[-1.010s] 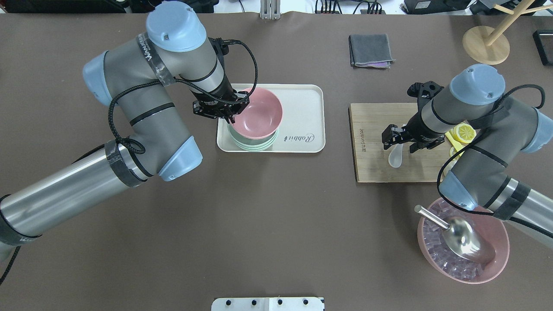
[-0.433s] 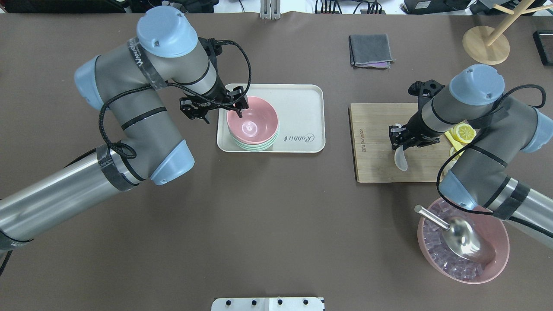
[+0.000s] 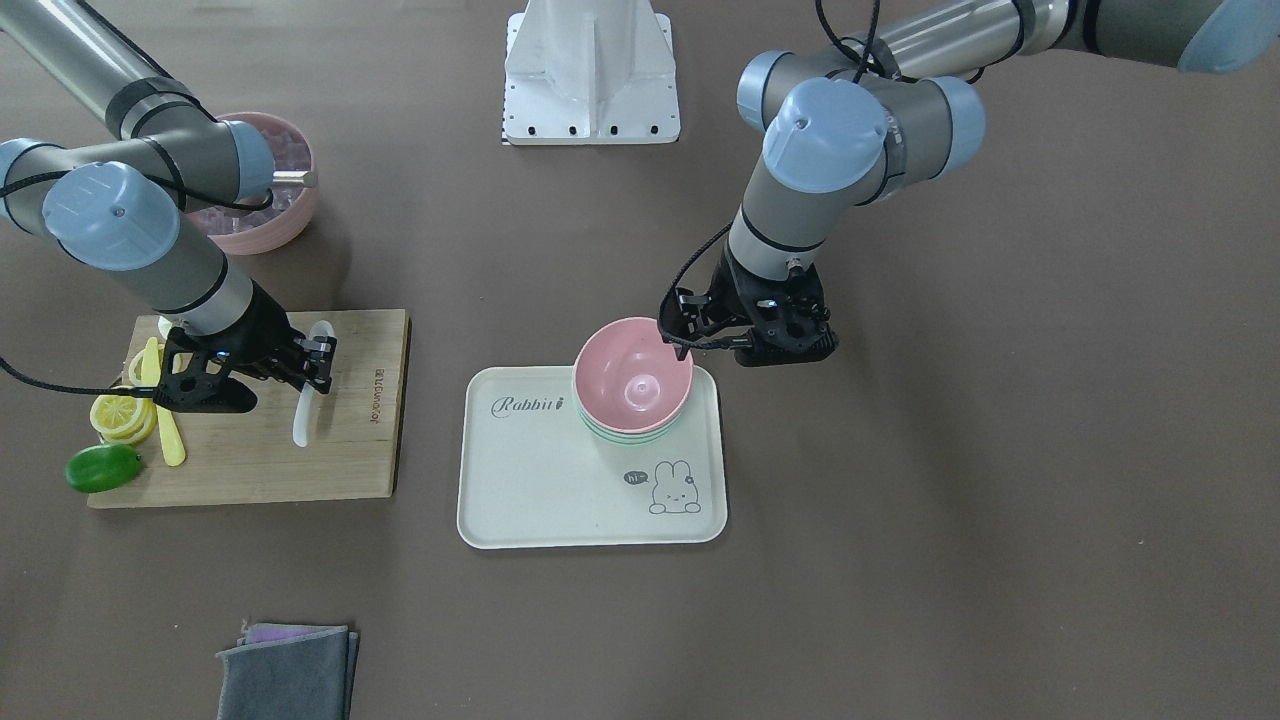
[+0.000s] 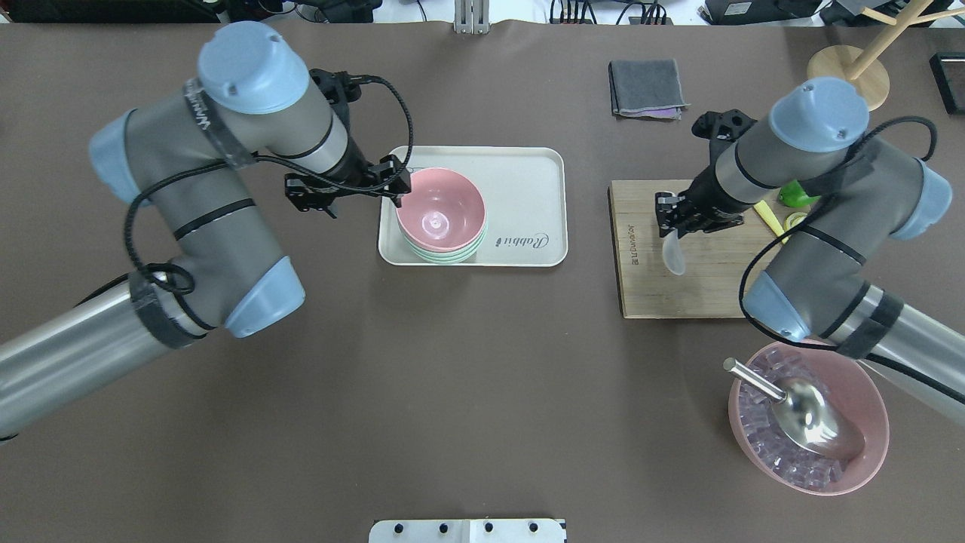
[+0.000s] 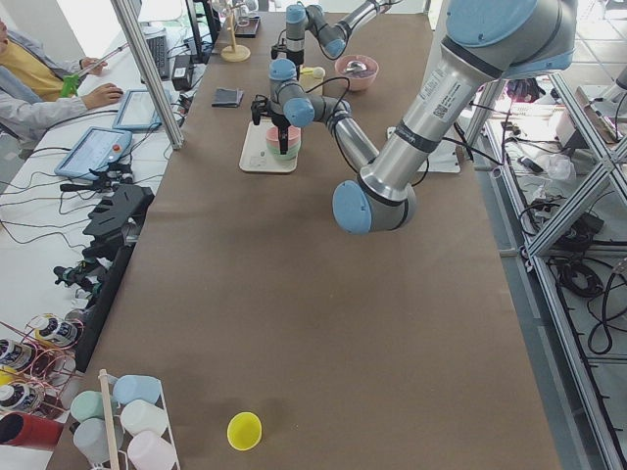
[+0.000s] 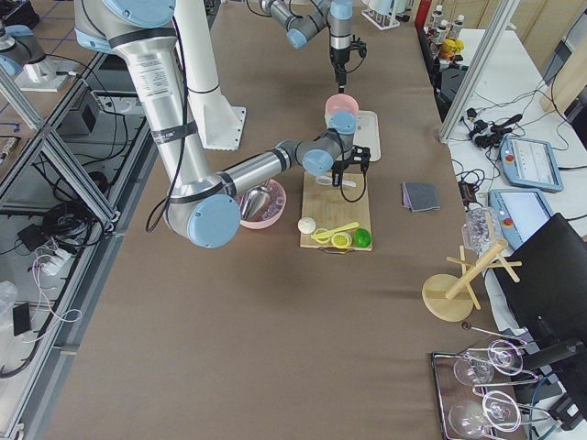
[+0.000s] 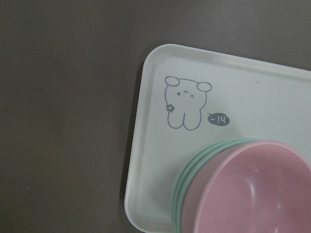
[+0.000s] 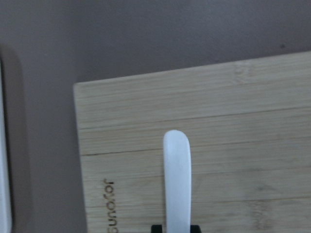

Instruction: Stack pink bowl on green and place spoon

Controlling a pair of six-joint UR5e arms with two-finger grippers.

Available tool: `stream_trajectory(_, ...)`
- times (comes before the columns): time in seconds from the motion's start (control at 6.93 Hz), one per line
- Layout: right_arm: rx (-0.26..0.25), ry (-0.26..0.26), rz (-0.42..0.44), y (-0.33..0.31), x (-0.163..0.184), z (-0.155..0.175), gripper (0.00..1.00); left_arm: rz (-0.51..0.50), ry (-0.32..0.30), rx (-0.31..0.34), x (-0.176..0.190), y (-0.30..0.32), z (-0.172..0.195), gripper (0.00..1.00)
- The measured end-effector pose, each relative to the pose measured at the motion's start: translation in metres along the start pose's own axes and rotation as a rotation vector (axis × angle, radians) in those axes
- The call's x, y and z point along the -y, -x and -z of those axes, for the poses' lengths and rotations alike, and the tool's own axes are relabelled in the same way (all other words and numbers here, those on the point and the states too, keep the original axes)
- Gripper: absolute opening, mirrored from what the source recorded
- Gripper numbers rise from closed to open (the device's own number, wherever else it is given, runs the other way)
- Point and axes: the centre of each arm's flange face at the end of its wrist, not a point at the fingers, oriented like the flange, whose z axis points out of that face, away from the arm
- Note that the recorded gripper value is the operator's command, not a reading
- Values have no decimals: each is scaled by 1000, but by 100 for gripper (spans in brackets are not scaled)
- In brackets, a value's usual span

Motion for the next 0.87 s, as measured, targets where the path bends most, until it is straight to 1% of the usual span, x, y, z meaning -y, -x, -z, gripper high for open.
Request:
stream_trajectory(0.14, 52, -13, -42, 61, -1, 10, 0, -76, -12, 7, -8, 50, 17, 97)
stream_trajectory(0.29, 96, -29, -106, 140, -5, 20, 0, -149, -4, 25, -9, 110, 32, 97)
stream_trajectory(0.43, 114, -47, -174, 217, -14, 22, 0, -201, 19, 31, -6, 160, 45, 97)
stream_trajectory(0.58, 120, -77, -228, 275, -25, 18, 0, -235, 32, 32, -3, 195, 50, 97)
stream_trajectory(0.72, 123, -105, -258, 307, -34, 13, 92, -248, 36, 31, -1, 211, 52, 97)
stream_trajectory(0.87, 123, -117, -267, 317, -37, 10, 100, -251, 36, 31, 0, 217, 52, 97)
